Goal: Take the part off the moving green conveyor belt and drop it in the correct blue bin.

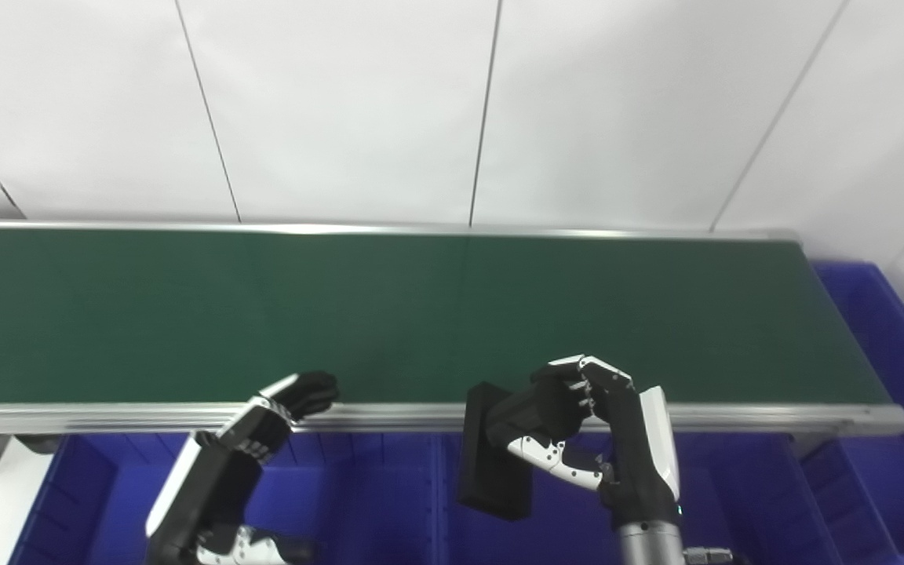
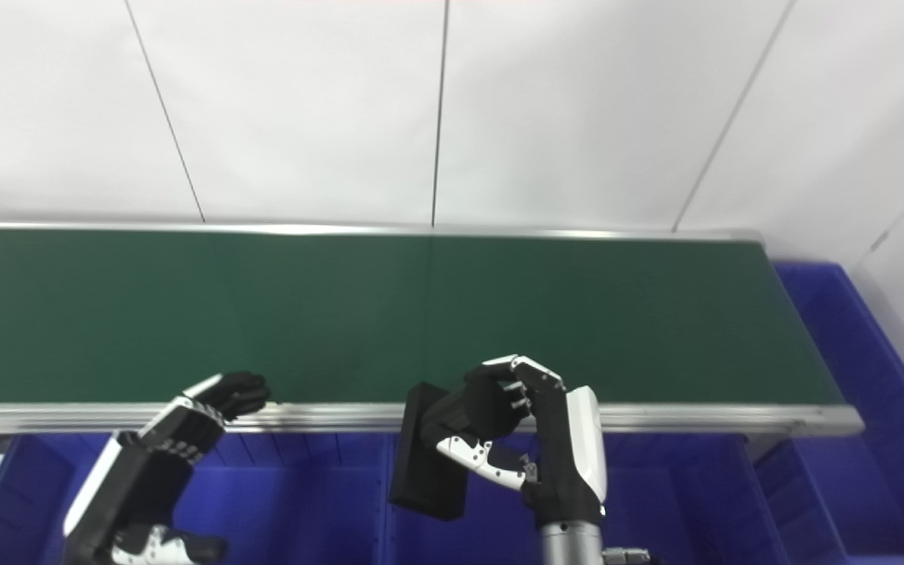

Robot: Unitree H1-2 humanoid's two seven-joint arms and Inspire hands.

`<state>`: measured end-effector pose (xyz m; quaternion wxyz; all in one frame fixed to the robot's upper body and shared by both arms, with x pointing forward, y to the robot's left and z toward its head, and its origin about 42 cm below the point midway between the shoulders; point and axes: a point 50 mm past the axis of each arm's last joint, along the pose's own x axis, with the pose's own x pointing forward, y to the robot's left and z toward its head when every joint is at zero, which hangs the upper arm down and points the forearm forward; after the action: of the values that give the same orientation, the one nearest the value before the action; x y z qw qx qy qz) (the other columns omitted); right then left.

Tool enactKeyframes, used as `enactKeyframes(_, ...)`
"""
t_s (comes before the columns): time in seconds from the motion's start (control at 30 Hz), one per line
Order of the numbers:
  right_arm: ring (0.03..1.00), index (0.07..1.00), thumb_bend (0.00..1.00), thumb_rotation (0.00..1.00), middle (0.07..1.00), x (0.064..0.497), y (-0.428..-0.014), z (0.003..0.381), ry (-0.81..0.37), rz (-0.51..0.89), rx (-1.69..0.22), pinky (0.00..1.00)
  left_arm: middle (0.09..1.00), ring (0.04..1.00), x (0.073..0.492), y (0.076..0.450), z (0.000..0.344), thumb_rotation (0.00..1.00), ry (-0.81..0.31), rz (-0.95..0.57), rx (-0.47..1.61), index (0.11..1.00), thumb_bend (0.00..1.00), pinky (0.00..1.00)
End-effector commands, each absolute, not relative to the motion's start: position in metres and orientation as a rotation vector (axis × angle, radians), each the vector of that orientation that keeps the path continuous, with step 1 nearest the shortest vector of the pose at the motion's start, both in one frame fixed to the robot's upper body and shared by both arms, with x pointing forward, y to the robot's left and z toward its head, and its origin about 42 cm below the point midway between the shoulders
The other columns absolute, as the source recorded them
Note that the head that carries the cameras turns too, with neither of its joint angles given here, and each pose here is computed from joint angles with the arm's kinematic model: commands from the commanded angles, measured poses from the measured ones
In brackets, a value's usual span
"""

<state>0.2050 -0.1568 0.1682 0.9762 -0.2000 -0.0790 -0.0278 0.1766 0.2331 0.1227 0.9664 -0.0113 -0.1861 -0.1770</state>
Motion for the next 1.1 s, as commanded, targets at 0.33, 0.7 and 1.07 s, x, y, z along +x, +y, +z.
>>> enactKeyframes(0.33, 0.477, 0.441, 0.49, 0.0, 0.547, 0.205, -0.171, 0.159, -0.174, -0.109, -0.479, 0.38, 0.823, 0.795, 0.176, 0.243, 0.142, 0.31, -0.429, -0.365, -0.054, 0.799, 0.91, 0.79)
enactKeyframes(0.7, 0.446, 0.458, 0.49, 0.0, 0.557, 0.214, -0.183, 0.147, -0.088, -0.185, -0.586, 0.37, 0.816, 0.788, 0.176, 0.245, 0.146, 0.31, -0.42, -0.358, -0.058, 0.792, 0.92, 0.78)
enactKeyframes(1.07, 0.734, 0.495, 0.52, 0.12, 0.772, 0.208, -0.185, 0.154, -0.093, -0.147, -0.652, 0.68, 0.816, 0.789, 0.179, 0.248, 0.145, 0.29, -0.424, -0.364, -0.065, 0.79, 0.92, 0.78)
